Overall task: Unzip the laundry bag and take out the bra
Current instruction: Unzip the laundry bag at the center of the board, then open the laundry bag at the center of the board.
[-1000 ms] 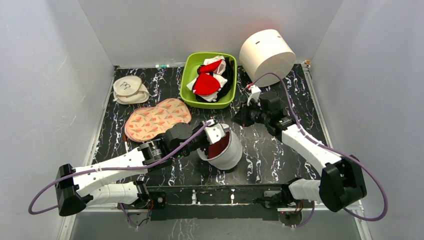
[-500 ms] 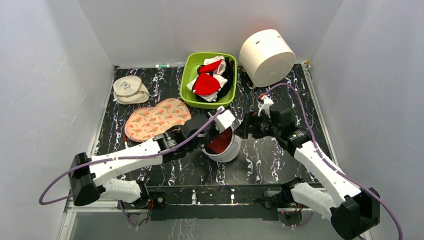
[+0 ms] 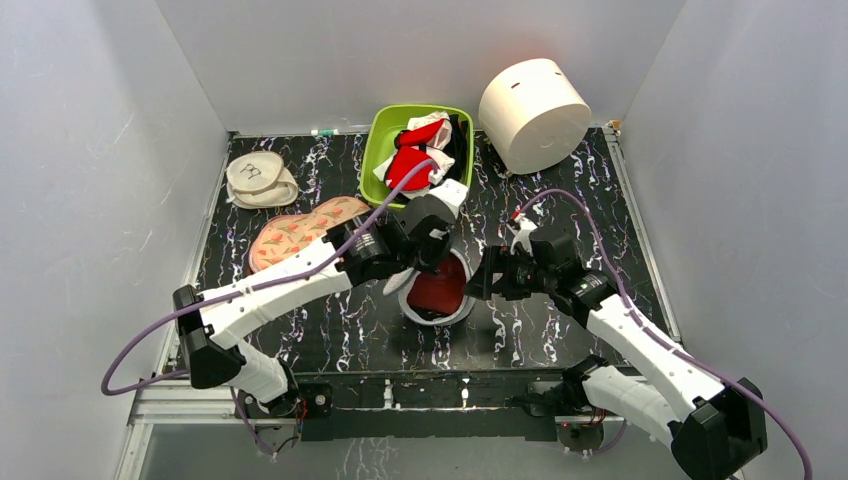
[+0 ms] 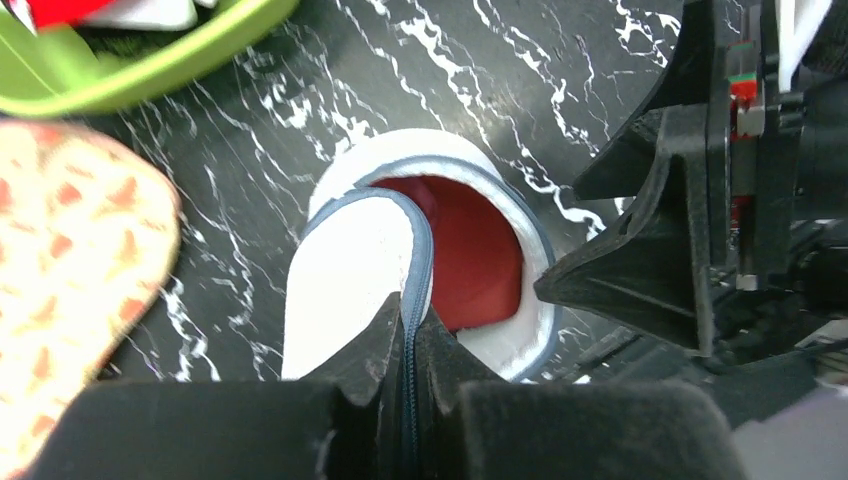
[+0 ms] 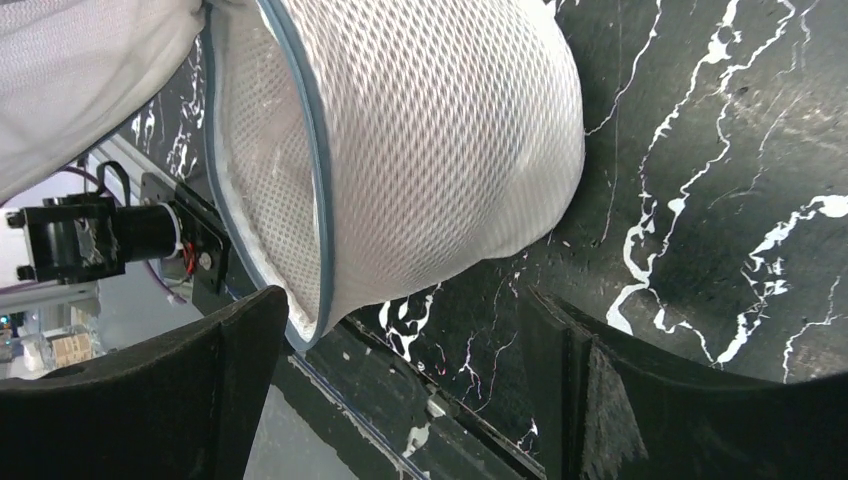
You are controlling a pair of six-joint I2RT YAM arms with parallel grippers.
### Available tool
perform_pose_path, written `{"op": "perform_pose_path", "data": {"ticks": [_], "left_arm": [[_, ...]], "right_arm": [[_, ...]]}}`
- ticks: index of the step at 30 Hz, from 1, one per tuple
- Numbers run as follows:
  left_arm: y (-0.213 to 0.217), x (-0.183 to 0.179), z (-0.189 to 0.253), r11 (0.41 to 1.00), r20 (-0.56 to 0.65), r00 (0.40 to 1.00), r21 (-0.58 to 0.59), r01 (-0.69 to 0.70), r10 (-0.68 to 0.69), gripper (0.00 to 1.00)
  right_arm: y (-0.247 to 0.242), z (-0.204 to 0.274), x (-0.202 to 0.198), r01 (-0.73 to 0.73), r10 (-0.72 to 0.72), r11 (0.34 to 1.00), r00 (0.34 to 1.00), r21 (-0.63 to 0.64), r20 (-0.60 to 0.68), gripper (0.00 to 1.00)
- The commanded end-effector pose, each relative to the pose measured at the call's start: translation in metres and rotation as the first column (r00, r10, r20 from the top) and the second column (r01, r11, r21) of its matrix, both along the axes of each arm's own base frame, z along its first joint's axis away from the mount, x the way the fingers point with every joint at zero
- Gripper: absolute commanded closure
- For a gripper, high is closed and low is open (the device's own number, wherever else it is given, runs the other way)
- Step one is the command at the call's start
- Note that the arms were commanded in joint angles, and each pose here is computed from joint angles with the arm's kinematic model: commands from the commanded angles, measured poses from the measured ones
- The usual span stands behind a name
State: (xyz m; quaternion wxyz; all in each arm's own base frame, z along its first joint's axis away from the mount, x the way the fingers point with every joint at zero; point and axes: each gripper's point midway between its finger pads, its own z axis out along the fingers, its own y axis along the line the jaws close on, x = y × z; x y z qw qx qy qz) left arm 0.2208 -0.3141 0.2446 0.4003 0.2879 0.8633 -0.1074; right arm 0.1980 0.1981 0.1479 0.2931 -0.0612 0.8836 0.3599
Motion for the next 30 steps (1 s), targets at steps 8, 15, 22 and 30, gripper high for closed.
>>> {"op": "perform_pose_path", "data": {"ticks": [8, 15, 22, 30], "left_arm": [[0.036, -0.019, 0.019, 0.913, -0.479, 0.875, -0.326, -0.245, 0.064, 1.00], [0.059, -0.024, 0.008, 0.850, -0.580, 0.814, -0.425, -0.310, 0.006, 1.00], [0.131, 0.005, -0.027, 0.879, -0.497, 0.814, -0.187, -0.439, 0.301, 0.92], [0.188, 0.006, -0.074, 0.859, -0.384, 0.776, 0.105, -0.501, 0.500, 0.60]], "right_arm": [[-0.022, -0.034, 0.021, 0.120, -0.131, 0.972, 0.991, -0.204, -0.040, 0.24], [-0.016, -0.023, 0.050, 0.149, -0.142, 0.968, 0.989, -0.203, 0.050, 0.29], [-0.030, -0.034, 0.073, 0.128, -0.111, 0.912, 0.992, -0.390, 0.064, 0.50], [-0.023, -0.033, 0.078, 0.086, -0.067, 0.916, 0.996, -0.392, 0.060, 0.54]]}}
